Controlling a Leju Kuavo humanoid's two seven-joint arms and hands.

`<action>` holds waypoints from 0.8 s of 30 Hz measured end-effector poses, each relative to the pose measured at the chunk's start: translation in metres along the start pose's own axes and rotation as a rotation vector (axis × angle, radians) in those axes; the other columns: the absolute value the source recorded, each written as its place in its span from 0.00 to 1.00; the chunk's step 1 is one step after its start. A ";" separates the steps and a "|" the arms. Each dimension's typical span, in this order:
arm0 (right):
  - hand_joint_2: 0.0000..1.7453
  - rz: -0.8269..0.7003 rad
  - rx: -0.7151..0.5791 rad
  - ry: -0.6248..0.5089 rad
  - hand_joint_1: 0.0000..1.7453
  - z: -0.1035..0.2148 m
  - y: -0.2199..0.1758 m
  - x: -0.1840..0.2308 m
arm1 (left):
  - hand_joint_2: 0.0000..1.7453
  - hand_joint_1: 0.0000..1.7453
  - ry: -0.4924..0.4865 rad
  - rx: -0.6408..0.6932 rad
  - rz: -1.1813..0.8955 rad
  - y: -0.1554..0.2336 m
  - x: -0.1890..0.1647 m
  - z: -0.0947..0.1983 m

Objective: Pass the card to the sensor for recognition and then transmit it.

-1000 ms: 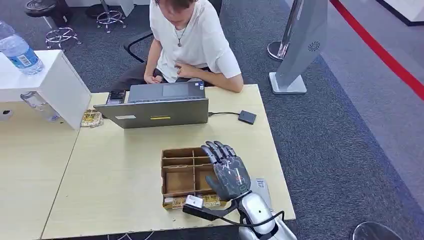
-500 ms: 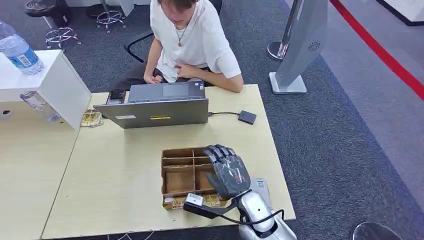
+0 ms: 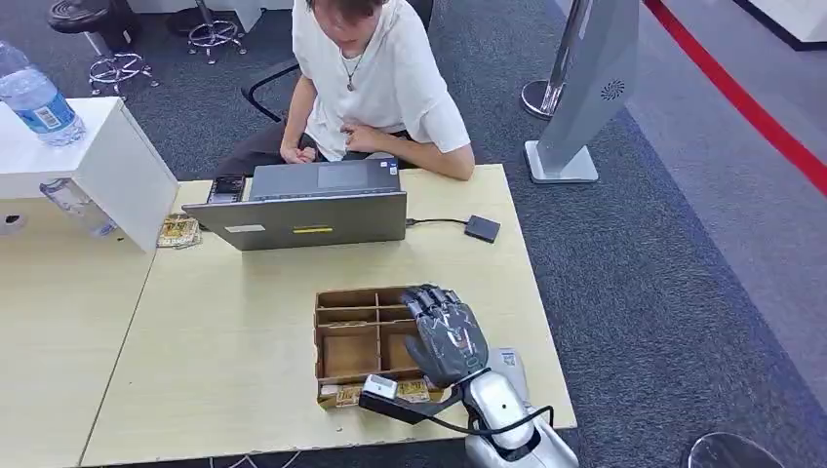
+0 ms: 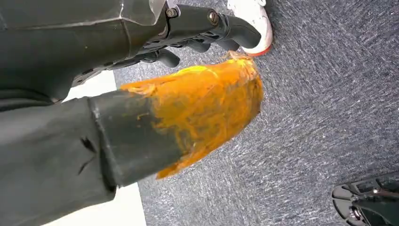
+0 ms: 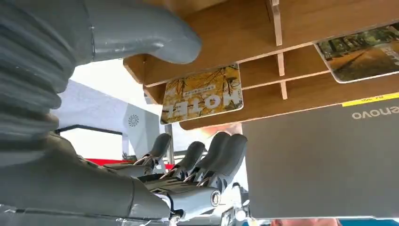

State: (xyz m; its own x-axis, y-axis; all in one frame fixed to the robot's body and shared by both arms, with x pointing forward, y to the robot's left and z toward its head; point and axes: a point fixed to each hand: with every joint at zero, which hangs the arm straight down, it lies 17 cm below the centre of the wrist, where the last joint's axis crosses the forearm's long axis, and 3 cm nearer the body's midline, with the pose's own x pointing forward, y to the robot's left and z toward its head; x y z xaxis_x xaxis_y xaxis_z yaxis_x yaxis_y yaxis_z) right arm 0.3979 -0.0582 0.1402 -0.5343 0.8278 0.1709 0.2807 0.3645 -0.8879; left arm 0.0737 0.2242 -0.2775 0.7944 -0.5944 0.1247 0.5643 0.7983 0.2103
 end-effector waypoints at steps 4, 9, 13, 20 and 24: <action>1.00 0.000 0.003 0.001 0.41 0.000 0.001 0.000 | 0.00 0.00 0.000 0.000 0.000 0.000 0.000 0.000; 1.00 0.001 0.003 0.002 0.44 -0.001 0.001 -0.001 | 0.00 0.00 0.000 -0.001 0.000 0.000 0.000 0.000; 1.00 0.003 0.005 0.002 0.40 -0.002 0.002 -0.002 | 0.00 0.00 0.000 -0.001 0.000 0.000 0.000 0.000; 1.00 0.004 0.004 0.001 0.42 -0.002 0.001 -0.002 | 0.00 0.00 0.000 -0.001 0.000 0.000 0.000 0.000; 1.00 0.004 0.003 0.001 0.43 -0.002 0.001 -0.002 | 0.00 0.00 0.000 -0.001 0.000 0.000 0.000 0.000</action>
State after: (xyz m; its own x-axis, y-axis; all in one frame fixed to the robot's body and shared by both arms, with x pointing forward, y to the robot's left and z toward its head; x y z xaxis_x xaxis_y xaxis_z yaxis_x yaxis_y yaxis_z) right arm 0.4010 -0.0583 0.1396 -0.5322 0.8298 0.1680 0.2801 0.3598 -0.8900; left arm 0.0735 0.2240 -0.2776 0.7941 -0.5948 0.1250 0.5650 0.7981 0.2092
